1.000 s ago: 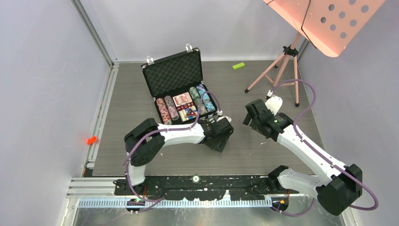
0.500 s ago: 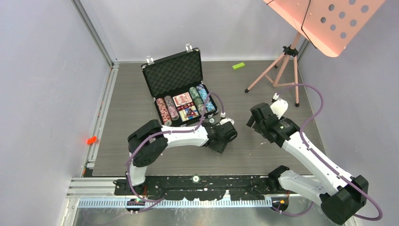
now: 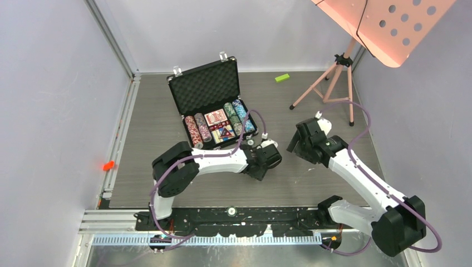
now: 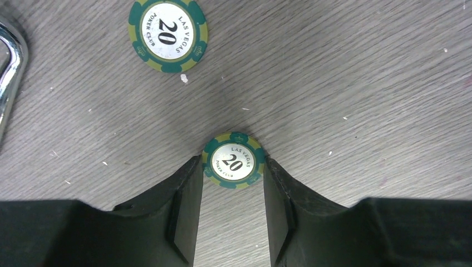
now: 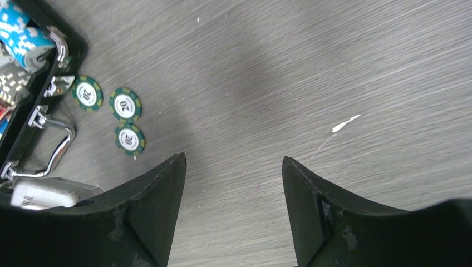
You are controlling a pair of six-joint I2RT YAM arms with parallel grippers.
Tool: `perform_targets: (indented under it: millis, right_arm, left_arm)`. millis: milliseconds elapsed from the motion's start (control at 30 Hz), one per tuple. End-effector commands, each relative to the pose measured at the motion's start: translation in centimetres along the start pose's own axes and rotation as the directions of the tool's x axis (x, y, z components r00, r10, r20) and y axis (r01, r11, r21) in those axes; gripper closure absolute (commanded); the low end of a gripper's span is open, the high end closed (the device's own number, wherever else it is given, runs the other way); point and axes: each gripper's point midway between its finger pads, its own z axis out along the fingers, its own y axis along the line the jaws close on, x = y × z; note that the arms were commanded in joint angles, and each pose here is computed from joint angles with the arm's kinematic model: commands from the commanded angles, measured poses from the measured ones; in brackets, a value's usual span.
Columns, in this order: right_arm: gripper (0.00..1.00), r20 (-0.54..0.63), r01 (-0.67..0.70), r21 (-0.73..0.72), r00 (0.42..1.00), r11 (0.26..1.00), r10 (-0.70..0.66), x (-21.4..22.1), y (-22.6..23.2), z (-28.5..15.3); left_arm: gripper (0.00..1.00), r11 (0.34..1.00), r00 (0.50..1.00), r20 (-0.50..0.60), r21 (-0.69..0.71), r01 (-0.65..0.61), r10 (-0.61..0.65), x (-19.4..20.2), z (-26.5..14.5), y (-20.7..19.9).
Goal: Pack up texas hold em set
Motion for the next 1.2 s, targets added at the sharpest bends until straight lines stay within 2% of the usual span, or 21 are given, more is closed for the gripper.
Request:
perform_targets:
  millis: [0,167,367,467,500,567,633,700,767,900,1167]
  right_arm:
    - [0.32,-0.143,-0.017,-0.188,0.99,0.982,-0.01,1.9,3.2,0.7]
    - [0.35,-0.302,-0.078,-0.305,0.953,0.949,-0.019,4.5,4.7,1.4]
    - [0.36,-0.404,-0.147,-0.39,0.915,0.909,-0.025,6.1,6.7,1.7]
    - [0.37,-0.448,-0.18,-0.383,0.894,0.906,-0.012,6.7,7.1,2.1]
    - [0.37,-0.45,-0.18,-0.382,0.893,0.907,-0.011,6.6,7.2,2.1]
    - [0.38,-0.449,-0.177,-0.373,0.894,0.911,-0.01,6.5,7.2,2.3]
    - [0.38,-0.438,-0.17,-0.369,0.899,0.914,-0.009,6.3,7.1,2.3]
    - [0.38,-0.427,-0.165,-0.365,0.904,0.916,-0.008,6.1,7.0,2.2]
    - [0.38,-0.421,-0.162,-0.362,0.907,0.918,-0.006,6.0,6.9,2.2]
    - [0.39,-0.412,-0.157,-0.353,0.911,0.922,-0.003,5.8,6.7,2.2]
    - [0.39,-0.373,-0.136,-0.335,0.928,0.932,0.001,5.1,6.1,1.9]
  left_arm:
    - [0.66,0.998,0.998,-0.032,-0.043,-0.047,0.046,0.6,-1.0,3.0]
    - [0.67,0.998,1.0,-0.001,0.053,-0.029,0.029,-0.5,-2.2,3.1]
    - [0.68,0.992,0.998,0.043,0.121,-0.042,0.037,-1.1,-3.0,3.0]
    - [0.66,0.989,0.998,0.055,0.148,-0.033,0.025,-1.0,-2.8,3.2]
    - [0.59,0.989,0.999,0.045,0.143,-0.024,0.017,-0.9,-2.8,3.5]
    - [0.38,0.993,0.999,0.028,0.117,-0.019,0.016,-0.6,-3.0,4.2]
    - [0.23,0.995,1.0,0.014,0.099,-0.021,0.019,-0.4,-3.2,4.5]
    - [0.17,0.996,1.0,0.003,0.087,-0.02,0.019,-0.3,-3.1,4.7]
    - [0.16,0.996,1.0,0.0,0.082,-0.021,0.021,-0.2,-2.6,4.7]
    - [0.27,0.996,1.0,-0.021,0.091,-0.018,0.02,-0.1,-1.5,4.4]
    - [0.29,0.996,0.996,-0.083,0.086,-0.015,0.022,0.8,-0.2,4.4]
